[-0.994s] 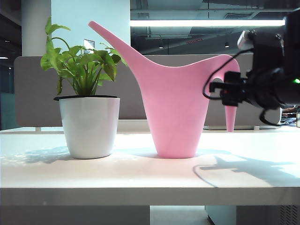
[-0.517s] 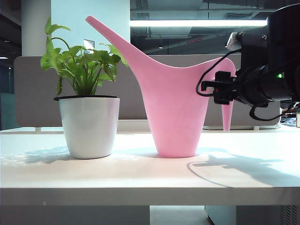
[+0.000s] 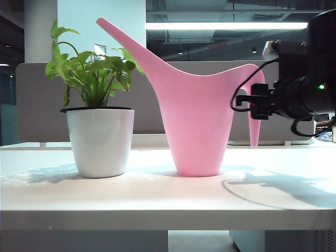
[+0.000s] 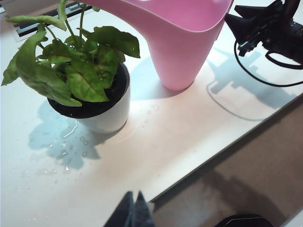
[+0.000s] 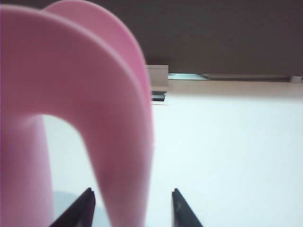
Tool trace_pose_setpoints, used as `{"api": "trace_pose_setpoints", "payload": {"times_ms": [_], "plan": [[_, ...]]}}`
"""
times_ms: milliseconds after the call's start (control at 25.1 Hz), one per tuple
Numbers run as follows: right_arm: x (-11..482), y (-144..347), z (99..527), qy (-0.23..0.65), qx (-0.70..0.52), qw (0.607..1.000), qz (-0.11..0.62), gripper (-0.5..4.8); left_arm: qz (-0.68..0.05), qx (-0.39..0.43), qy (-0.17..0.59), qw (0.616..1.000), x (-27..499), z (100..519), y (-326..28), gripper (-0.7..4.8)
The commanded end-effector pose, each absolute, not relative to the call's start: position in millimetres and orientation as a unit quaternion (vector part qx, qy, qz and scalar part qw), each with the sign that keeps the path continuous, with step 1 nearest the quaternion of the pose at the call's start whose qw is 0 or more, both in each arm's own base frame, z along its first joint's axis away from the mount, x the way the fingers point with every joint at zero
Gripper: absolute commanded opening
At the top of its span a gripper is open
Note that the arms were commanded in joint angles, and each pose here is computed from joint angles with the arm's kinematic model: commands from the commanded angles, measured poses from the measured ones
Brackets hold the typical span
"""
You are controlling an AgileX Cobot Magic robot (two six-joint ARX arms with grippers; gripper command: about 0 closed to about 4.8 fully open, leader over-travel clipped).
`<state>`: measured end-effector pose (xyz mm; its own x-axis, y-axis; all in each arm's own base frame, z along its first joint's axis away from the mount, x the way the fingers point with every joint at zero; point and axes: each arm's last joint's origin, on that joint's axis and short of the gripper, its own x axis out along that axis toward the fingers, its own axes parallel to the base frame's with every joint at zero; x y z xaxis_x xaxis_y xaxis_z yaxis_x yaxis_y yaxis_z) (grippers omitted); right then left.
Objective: Pick up the watering can from the table, water the potted plant, and put the can back.
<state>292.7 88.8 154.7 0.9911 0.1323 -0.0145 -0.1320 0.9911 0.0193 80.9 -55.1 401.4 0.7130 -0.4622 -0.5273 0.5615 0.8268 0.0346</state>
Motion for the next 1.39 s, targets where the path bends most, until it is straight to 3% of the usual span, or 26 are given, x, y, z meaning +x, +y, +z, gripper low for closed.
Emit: {"api": "trace_pose_setpoints", "payload": {"times_ms": [40, 239, 994, 1193, 1392], "plan": [[296.4, 80.0, 158.3, -0.004, 0.010, 0.995, 0.099, 2.43, -0.280, 0.092, 0.254, 0.921, 80.5, 402.5, -55.0, 0.03], [297.7, 76.7, 158.8, -0.005, 0.010, 0.991, 0.134, 2.75, -0.280, 0.092, 0.254, 0.921, 80.5, 402.5, -55.0, 0.03], [328.6, 84.9, 171.6, -0.011, 0.010, 0.990, 0.140, 2.74, -0.280, 0.092, 0.254, 0.921, 80.5, 402.6, -55.1, 0.03], [332.4, 85.9, 172.3, -0.014, 0.011, 0.990, 0.139, 2.52, -0.280, 0.092, 0.254, 0.921, 80.5, 402.5, -55.0, 0.03], [332.4, 85.9, 172.8, -0.017, 0.011, 0.990, 0.139, 1.33, -0.280, 0.092, 0.254, 0.921, 80.5, 402.5, -55.0, 0.03]]}}
